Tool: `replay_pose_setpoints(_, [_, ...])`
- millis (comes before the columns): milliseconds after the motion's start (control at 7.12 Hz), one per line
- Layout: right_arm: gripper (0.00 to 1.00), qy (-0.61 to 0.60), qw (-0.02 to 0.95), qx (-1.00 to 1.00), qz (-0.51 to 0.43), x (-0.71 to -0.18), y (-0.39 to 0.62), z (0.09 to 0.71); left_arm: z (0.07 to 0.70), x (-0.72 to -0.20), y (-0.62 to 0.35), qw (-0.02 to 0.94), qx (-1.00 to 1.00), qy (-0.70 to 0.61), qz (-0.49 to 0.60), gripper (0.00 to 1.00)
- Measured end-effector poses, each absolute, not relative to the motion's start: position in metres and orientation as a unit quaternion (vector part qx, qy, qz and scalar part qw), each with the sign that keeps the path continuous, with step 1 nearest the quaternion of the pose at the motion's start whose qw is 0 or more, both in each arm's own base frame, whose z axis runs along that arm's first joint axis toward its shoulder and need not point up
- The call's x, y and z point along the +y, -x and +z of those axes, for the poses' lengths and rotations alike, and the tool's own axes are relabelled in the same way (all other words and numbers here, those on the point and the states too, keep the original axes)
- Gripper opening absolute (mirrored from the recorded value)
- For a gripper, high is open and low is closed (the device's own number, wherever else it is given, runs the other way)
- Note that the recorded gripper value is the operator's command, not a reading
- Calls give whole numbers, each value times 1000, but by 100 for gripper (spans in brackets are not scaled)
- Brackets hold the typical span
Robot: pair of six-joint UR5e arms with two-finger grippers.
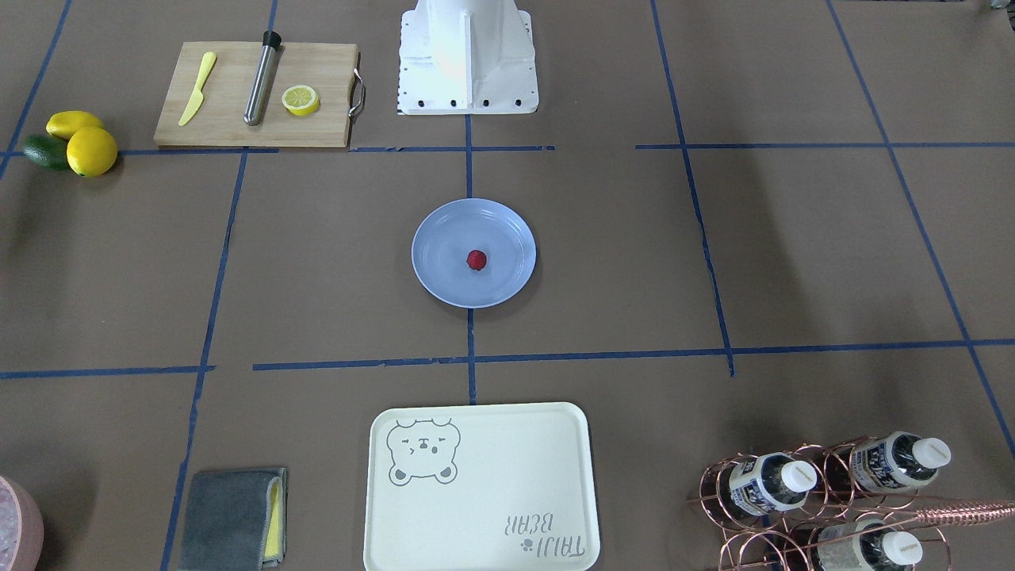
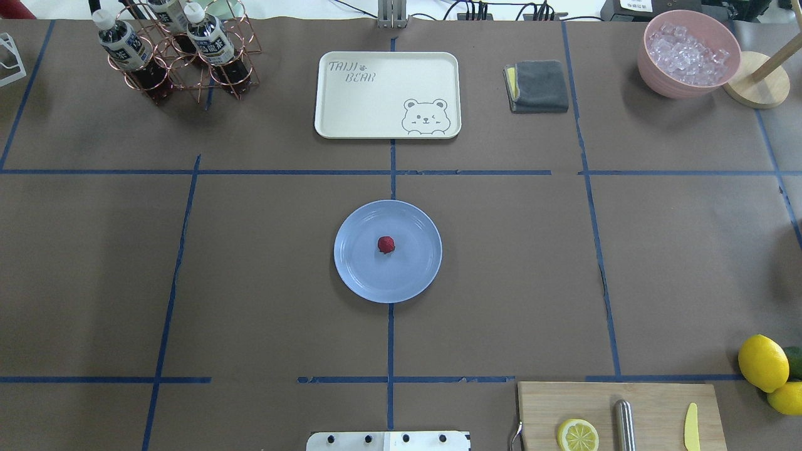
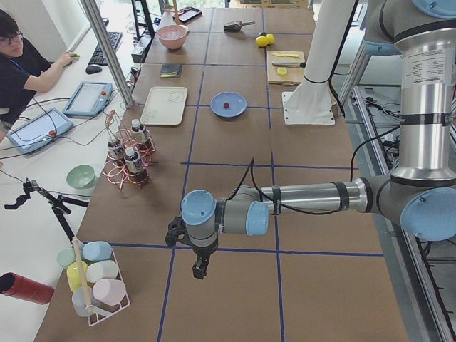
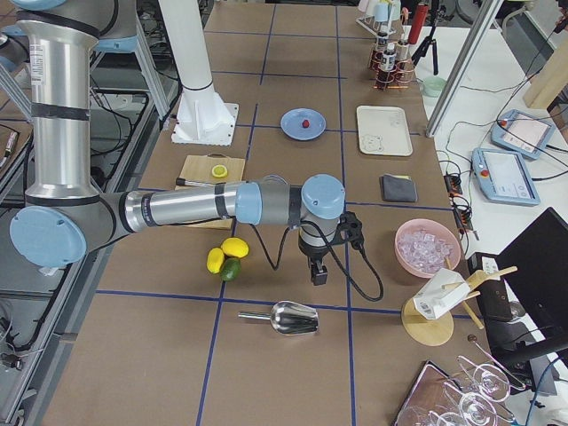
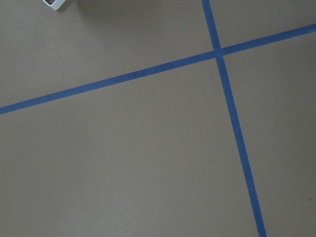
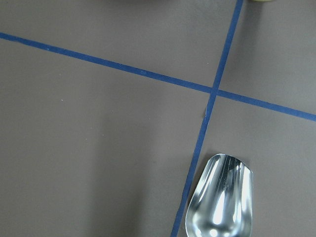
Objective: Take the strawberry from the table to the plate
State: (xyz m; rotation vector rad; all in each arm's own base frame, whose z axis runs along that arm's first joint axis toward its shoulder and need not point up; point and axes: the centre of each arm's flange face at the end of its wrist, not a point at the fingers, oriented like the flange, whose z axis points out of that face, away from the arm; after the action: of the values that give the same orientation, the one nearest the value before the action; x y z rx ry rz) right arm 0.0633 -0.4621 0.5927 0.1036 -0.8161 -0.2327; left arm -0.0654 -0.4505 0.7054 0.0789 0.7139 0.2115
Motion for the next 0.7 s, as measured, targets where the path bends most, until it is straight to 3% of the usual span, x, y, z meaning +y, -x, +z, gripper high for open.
replay_pose_setpoints(702, [100, -33, 906, -414, -80, -468, -80, 641, 660, -456, 79, 929, 365, -33, 53, 100])
